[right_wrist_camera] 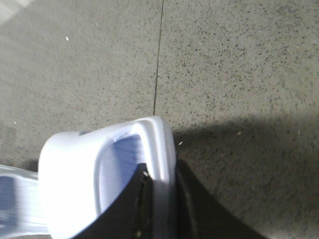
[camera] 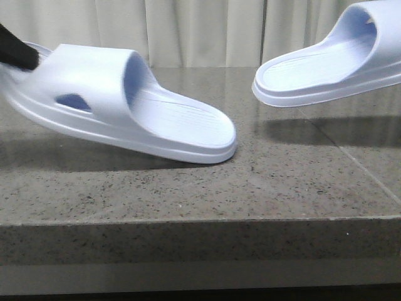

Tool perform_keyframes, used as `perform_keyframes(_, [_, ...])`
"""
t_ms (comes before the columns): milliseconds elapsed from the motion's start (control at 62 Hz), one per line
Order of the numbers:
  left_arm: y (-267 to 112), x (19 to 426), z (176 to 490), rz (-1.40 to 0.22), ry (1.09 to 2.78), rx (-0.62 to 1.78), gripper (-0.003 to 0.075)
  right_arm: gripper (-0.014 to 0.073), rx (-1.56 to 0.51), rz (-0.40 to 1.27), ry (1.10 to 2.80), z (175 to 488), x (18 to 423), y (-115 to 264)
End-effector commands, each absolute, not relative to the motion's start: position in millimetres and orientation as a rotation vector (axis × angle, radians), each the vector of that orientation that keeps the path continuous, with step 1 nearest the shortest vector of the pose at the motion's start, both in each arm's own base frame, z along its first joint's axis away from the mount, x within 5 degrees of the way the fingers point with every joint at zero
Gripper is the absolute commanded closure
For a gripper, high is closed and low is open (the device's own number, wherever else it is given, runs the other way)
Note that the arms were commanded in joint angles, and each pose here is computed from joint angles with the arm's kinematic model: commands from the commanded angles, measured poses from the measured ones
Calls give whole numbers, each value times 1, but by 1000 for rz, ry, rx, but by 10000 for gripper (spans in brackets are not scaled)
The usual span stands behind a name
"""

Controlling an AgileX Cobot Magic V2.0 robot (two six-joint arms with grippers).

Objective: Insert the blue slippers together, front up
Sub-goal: 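Carry the right gripper's slipper toward the left gripper's slipper, then nest the right gripper's slipper onto the other slipper, sole on sole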

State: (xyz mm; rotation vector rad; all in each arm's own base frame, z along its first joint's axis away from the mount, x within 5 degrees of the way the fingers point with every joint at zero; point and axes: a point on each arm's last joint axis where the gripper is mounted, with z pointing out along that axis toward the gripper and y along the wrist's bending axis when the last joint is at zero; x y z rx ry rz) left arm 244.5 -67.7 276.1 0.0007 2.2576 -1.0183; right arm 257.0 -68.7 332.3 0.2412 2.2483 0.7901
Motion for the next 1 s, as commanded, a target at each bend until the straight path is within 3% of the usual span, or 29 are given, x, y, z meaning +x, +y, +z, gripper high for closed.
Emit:
perform_keyframes(0, [-86,253,283,-1097,2185,-17,741,712,277,860,2122,349,240,-60])
perform_keyframes(339, [-104,276,245,-1071,2305,-41,741,712,255,930,2185,313,244,-28])
perform_keyframes(645, [-104,277,244,-1073,2306,-45,741,712,242,931,2178,299,252,10])
perform_keyframes(984, [-104,277,244,-1073,2306,-45,741,712,197,1032,2214,276,254,89])
